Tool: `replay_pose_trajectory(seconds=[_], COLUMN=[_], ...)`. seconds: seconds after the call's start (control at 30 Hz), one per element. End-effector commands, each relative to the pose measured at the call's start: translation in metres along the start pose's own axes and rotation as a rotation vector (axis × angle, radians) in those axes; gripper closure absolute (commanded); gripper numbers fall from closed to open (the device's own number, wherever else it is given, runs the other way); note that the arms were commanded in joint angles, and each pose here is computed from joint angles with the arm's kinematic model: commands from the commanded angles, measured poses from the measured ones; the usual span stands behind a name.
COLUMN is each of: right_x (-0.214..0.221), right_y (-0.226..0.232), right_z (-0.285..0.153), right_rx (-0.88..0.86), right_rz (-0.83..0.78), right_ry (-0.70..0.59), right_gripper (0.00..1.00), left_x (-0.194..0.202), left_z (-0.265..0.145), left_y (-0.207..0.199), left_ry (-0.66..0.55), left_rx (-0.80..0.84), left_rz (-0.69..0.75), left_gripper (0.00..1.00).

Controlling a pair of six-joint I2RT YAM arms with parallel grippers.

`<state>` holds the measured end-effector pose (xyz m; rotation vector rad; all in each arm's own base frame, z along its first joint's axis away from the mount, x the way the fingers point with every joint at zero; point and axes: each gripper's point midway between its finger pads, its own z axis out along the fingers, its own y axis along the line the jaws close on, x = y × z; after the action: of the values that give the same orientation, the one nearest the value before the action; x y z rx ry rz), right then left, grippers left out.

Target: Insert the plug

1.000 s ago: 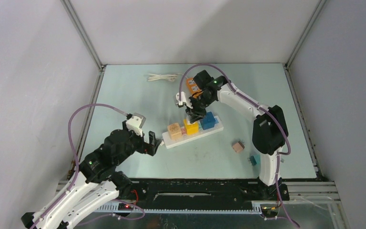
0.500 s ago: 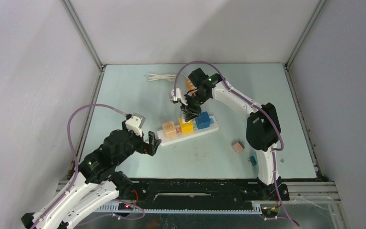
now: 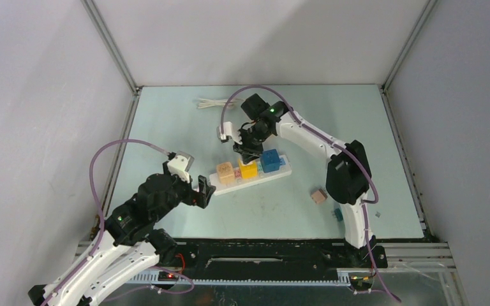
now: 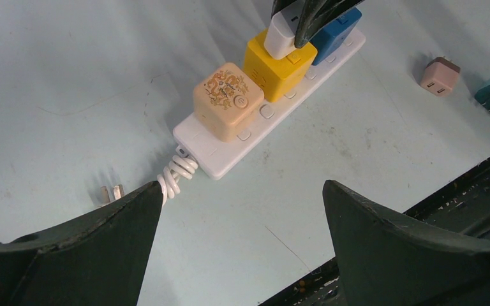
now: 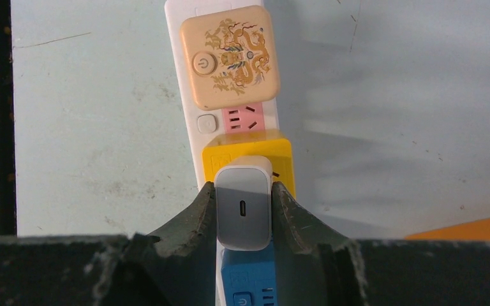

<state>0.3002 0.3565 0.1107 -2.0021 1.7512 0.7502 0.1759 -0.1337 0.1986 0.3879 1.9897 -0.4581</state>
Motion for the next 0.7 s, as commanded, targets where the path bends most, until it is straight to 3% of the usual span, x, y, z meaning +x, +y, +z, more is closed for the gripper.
replay_pose_trajectory(seconds=[0.0, 0.67], right_x=[0.113, 0.094], right_y=[0.047, 0.071], right_z=[0.082, 0.074], right_rx=[-0.189, -0.120], right_rz=[0.184, 0.276], right_ry=[0.370, 0.061], right_gripper=[1.00, 1.00], left_x=[-0.002, -0.003], left_z=[0.002, 0.001], left_y=[0.000, 0.000], left_ry=[-0.023, -0.026], left_rx=[-0.003, -0.001], left_rz=[-0.014, -0.015], left_gripper=[0.02, 0.02])
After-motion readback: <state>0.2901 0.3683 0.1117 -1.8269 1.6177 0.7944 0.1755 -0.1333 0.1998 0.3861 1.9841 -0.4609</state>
